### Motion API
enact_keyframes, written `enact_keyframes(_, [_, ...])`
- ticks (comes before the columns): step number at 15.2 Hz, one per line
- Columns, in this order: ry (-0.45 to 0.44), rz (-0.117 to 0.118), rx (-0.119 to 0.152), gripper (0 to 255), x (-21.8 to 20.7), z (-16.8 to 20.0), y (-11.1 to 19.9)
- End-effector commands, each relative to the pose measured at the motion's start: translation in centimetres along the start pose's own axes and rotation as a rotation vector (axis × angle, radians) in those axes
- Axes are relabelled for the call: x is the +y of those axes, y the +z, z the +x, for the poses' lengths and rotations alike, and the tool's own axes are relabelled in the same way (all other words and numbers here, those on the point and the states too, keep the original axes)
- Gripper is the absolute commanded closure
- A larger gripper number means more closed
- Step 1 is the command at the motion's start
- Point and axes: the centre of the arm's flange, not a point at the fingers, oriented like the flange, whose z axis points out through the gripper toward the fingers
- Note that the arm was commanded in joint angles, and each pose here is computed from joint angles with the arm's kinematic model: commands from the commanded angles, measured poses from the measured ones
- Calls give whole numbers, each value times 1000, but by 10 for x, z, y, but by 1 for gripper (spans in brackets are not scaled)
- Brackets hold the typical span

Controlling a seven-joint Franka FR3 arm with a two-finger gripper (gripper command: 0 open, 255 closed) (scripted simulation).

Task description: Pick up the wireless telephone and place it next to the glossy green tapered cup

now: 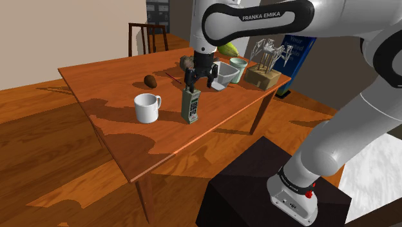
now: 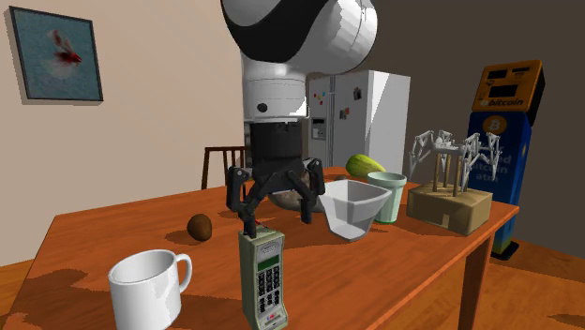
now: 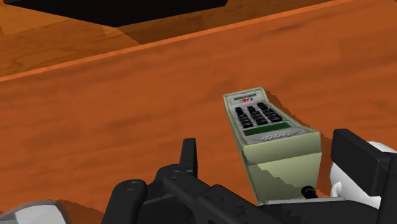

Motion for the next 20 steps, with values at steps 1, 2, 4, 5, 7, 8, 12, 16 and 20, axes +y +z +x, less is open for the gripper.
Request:
enact_keyframes(1, [9,4,-12,0,-17,10,8])
enact_keyframes(2, [9,4,-12,0,-17,10,13])
enact_keyframes(4, [9,4,-12,0,-17,10,24])
enact_keyframes(5, [9,4,-12,0,-17,10,29])
enact_keyframes(7, [9,4,-12,0,-17,10,39])
enact_keyframes(8, [9,4,-12,0,-17,10,48])
enact_keyframes(12, [9,4,-12,0,-17,10,48])
enact_keyframes(16, [9,4,-12,0,-17,10,48])
enact_keyframes(20, [9,4,-12,255,-17,10,48])
